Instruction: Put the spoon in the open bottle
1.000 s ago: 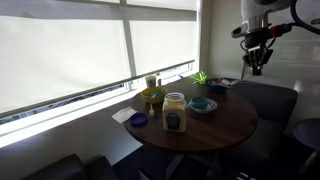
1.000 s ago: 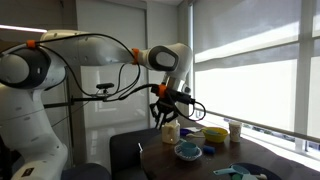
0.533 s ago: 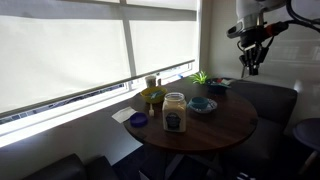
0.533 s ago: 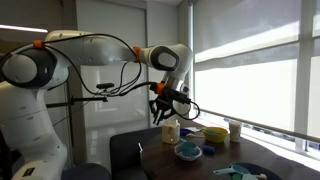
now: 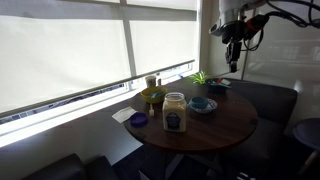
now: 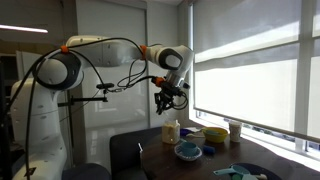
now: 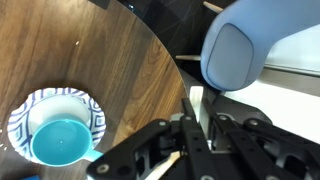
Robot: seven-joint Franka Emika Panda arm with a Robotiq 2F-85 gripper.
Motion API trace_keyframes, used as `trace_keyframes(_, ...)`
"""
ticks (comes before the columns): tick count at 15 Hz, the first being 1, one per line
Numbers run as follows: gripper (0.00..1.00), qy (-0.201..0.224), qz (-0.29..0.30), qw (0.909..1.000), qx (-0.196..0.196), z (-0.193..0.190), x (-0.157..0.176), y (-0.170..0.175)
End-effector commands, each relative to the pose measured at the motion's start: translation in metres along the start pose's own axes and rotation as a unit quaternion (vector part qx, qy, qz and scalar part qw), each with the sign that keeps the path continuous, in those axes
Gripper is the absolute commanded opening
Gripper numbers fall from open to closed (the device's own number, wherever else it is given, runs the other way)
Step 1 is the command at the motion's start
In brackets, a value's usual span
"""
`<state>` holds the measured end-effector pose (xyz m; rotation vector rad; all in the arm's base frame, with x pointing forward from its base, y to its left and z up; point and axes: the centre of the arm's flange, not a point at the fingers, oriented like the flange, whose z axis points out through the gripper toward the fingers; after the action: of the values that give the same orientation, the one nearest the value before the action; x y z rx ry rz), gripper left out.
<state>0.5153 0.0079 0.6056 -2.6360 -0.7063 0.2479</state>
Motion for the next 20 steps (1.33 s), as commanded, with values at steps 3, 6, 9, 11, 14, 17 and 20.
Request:
trace_keyframes(3, 0.03, -0.031, 0.09, 0.9928, 0.073, -0.009, 0.077, -0.014)
trace_keyframes(6, 0.12, -0.024, 0.076, 0.9941, 0.073, 0.011, 0.064, -0.015)
trace_keyframes(9, 0.03, -0.017, 0.077, 0.9933, 0.084, 0.007, 0.073, -0.013)
trace_keyframes(11, 0.03, 0.004, 0.101, 0.9896, 0.103, 0.007, 0.083, -0.012)
trace_keyframes(14, 0.03, 0.017, 0.145, 0.9803, 0.132, 0.005, 0.1, -0.008)
trace_keyframes(17, 0.03, 0.0, 0.233, 0.9608, 0.15, 0.014, 0.112, 0.0)
trace_keyframes(20, 0.03, -0.032, 0.281, 0.9394, 0.193, 0.023, 0.118, 0.007)
